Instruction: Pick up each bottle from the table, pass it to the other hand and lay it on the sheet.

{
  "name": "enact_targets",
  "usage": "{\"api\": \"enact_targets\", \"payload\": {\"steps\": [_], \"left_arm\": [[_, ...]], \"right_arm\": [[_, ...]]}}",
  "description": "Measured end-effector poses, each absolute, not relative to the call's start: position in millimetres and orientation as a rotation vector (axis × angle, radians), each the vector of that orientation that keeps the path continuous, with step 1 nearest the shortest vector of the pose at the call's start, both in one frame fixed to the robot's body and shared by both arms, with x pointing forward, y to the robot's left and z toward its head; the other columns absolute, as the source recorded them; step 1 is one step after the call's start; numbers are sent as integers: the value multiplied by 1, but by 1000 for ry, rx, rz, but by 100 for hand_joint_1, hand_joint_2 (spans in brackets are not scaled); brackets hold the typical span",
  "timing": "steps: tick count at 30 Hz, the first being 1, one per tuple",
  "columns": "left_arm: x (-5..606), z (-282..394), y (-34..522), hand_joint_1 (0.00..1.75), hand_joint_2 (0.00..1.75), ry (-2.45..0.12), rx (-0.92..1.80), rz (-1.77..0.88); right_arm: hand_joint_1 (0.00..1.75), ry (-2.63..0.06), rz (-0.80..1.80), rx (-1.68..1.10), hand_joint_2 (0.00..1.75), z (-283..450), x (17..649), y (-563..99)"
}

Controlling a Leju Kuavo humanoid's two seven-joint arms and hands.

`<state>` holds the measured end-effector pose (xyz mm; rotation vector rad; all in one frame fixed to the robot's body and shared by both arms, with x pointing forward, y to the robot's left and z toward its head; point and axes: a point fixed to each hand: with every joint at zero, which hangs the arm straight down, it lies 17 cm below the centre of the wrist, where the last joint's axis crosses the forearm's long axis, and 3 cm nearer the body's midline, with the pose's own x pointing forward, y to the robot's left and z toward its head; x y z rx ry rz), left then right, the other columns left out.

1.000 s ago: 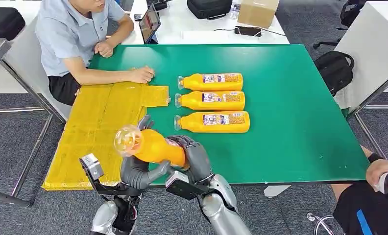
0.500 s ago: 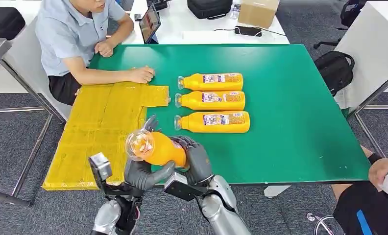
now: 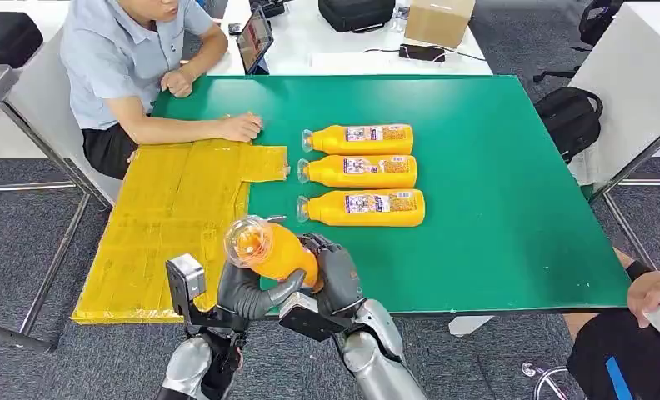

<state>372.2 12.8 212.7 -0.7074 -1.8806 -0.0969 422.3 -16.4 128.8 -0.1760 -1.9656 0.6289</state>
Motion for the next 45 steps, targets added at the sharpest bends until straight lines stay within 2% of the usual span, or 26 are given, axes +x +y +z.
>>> {"api": "enact_targets", "payload": {"steps": [9,10,11,12,13,18,26,33,41,45], "left_arm": [[376,211,13,175,175,-1857,-720,-80],[376,211,13,175,175,-1857,-721,-80],[376,211,12,175,175,-1856,-721,-80],[376,211,12,175,175,-1857,-721,-81],[376,210,12,175,175,-1853,-724,-77],[382,191,10,175,175,-1743,-746,-53],[419,174,39,175,175,-1757,-407,-211],[444,178,79,175,175,-1776,-357,-161],[481,198,112,175,175,-1850,-15,-322],[507,202,140,175,175,-1831,364,-544]], "right_arm": [[143,-1966,622,-180,175,129,422,-17],[77,-1966,622,-180,175,129,422,-17],[0,-1967,622,-180,175,129,422,-17],[0,-1967,622,-179,175,129,422,-18],[0,-1971,621,-180,0,129,422,-18],[0,-2065,672,-261,0,145,417,-13],[0,-2112,706,-347,0,148,416,-15],[0,-2120,679,-321,0,146,418,-15],[0,-2103,652,-274,0,144,419,-14],[0,-2098,645,-247,0,144,419,-13]]}}
